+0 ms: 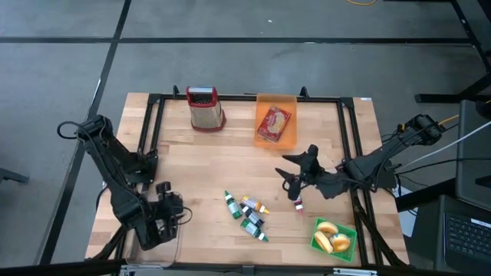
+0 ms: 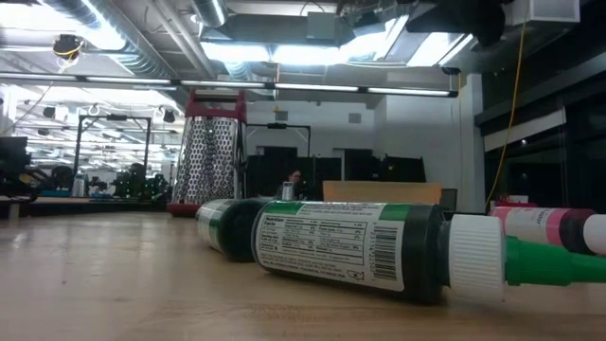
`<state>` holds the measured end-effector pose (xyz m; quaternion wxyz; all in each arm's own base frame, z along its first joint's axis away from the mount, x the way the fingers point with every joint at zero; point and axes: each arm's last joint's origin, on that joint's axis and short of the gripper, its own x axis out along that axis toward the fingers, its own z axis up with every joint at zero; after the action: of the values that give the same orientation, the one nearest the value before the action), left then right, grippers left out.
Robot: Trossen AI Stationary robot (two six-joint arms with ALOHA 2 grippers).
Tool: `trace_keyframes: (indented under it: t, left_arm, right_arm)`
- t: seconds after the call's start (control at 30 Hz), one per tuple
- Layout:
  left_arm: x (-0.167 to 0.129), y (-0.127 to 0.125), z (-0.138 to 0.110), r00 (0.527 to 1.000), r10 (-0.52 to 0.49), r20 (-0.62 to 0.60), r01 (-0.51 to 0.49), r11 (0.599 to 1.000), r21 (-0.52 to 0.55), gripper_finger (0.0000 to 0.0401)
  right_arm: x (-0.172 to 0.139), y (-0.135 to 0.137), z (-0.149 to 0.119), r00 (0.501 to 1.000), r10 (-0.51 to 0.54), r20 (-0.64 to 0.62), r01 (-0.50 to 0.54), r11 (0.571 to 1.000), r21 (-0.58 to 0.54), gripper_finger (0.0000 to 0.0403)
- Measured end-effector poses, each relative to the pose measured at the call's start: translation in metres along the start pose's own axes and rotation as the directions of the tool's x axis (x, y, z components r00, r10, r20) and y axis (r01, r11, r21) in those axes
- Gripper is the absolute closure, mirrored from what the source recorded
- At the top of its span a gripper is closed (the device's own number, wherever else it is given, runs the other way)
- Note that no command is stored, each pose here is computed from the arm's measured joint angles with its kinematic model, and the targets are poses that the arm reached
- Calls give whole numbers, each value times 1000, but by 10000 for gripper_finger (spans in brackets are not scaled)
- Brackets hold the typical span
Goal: Pick & Place Food Item
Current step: Put the yellow food coloring bottle into the transparent bin
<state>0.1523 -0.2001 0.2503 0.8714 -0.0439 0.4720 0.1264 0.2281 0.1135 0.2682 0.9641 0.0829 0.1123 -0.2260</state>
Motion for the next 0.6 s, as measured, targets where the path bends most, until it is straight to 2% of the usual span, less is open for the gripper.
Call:
trace_keyframes:
  t: [0.07, 0.1, 0.13, 0.2, 0.27, 0.3, 0.37, 0.53, 0.6]
  left_arm:
    - [0, 0, 8, 998, 13, 58, -15, 1000, 27, 205]
    - [1, 0, 12, 997, 11, 80, -14, 999, 40, 205]
    - [3, -1, 17, 995, 4, 97, -9, 999, 54, 206]
    - [7, -2, 26, 992, -18, 124, 9, 997, 70, 207]
    - [12, -2, 36, 989, -46, 140, 33, 995, 93, 207]
    - [14, -3, 42, 986, -60, 156, 43, 993, 106, 207]
    - [18, -3, 53, 978, -80, 192, 55, 989, 135, 207]
    - [26, 0, 79, 953, -112, 281, 54, 978, 203, 208]
    - [28, 2, 88, 942, -122, 313, 52, 974, 222, 208]
  right_arm:
    - [0, 1, 1, 999, 39, -13, -39, 999, 28, 147]
    - [-1, 4, 1, 994, 105, -33, -105, 994, -24, 147]
    - [-3, 8, 2, 975, 213, -64, -218, 971, -98, 147]
    - [-13, 21, 6, 899, 434, -62, -438, 883, -167, 147]
    - [-28, 31, 12, 819, 574, -24, -563, 793, -233, 147]
    - [-37, 33, 14, 788, 616, -17, -596, 755, -274, 147]
    - [-55, 32, 19, 753, 658, -1, -622, 711, -327, 147]
    - [-101, 4, 39, 703, 710, 34, -649, 661, -378, 147]
    - [-114, -14, 44, 663, 745, 68, -678, 637, -367, 147]
